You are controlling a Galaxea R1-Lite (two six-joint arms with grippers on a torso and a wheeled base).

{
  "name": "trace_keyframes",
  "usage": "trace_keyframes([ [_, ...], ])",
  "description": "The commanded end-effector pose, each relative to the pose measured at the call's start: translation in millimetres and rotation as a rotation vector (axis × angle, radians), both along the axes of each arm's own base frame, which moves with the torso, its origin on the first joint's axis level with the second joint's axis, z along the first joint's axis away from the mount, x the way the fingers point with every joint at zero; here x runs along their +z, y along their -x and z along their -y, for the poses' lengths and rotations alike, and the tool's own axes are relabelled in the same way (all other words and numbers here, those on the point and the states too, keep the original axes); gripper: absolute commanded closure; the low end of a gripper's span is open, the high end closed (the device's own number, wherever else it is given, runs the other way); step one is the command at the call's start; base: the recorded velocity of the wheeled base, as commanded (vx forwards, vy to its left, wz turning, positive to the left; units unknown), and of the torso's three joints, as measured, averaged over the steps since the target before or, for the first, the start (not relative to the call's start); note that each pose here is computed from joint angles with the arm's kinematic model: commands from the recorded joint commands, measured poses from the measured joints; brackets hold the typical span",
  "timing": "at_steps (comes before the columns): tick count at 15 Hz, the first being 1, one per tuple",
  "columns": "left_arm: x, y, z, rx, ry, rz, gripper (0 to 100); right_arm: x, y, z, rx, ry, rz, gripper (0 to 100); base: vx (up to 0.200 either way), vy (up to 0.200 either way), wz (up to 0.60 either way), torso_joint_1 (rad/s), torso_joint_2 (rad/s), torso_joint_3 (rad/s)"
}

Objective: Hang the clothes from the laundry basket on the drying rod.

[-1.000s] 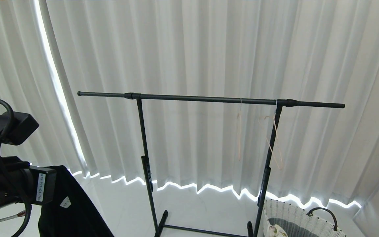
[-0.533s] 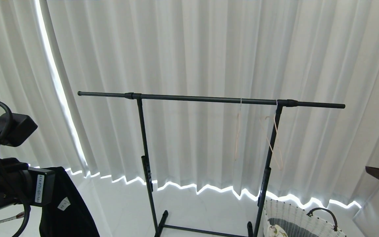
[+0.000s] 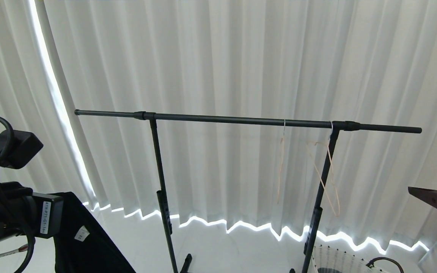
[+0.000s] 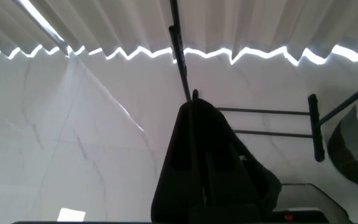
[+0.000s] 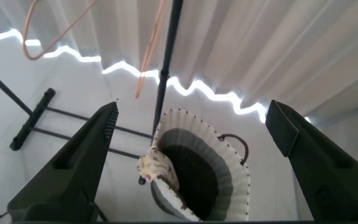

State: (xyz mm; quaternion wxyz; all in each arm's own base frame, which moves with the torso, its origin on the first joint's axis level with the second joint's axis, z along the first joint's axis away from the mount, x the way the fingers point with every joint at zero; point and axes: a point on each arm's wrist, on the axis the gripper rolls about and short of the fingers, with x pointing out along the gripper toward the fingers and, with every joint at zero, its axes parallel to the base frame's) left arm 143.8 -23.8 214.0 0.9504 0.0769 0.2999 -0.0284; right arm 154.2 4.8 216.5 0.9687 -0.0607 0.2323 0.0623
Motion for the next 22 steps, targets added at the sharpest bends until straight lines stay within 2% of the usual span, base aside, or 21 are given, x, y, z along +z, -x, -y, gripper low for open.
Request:
trace_keyframes([
  [1, 0.2, -0.4, 0.0, 0.000, 0.000, 0.000, 100, -1.5, -2.1, -2.7, 0.016, -0.002, -0.010, 0, 0.200, 0.000, 0.00, 0.002, 0.00, 0.002],
  [4, 0.8, -0.9, 0.1, 0.002, -0.003, 0.002, 100, -15.0, -13.4, -24.1, 0.080, -0.082, -0.036, 0, 0.200, 0.000, 0.00, 0.002, 0.00, 0.002],
  [6, 0.4, -0.9, -0.2, 0.003, -0.003, 0.000, 100, -32.2, -18.1, -36.5, 0.068, -0.065, -0.074, 0, 0.200, 0.000, 0.00, 0.000, 0.00, 0.000],
  [8, 0.8, -1.5, -0.1, 0.003, -0.004, 0.003, 100, -43.9, -31.3, -48.9, 0.042, -0.092, -0.097, 0, 0.200, 0.000, 0.00, -0.002, 0.00, 0.000],
  [12, 3.0, -5.2, 0.6, 0.002, 0.002, 0.054, 100, -70.6, -59.9, -54.2, -0.011, -0.071, -0.174, 0, 0.000, 0.000, 0.00, 0.000, 0.00, 0.000],
  [14, 4.0, -5.8, 0.6, 0.007, -0.001, 0.066, 100, -87.5, -75.9, -56.8, -0.045, -0.090, -0.213, 0, 0.000, 0.000, 0.00, 0.000, 0.00, 0.000],
  [18, 3.7, -6.6, 0.2, 0.023, -0.012, 0.066, 100, -120.8, -101.5, -61.4, -0.162, -0.074, -0.252, 0, 0.000, 0.000, 0.00, 0.000, 0.00, 0.000],
  [22, 3.4, -6.9, 0.3, 0.024, -0.013, 0.065, 100, -137.2, -113.2, -63.2, -0.196, -0.104, -0.268, 0, 0.000, 0.000, 0.00, 0.000, 0.00, 0.000],
])
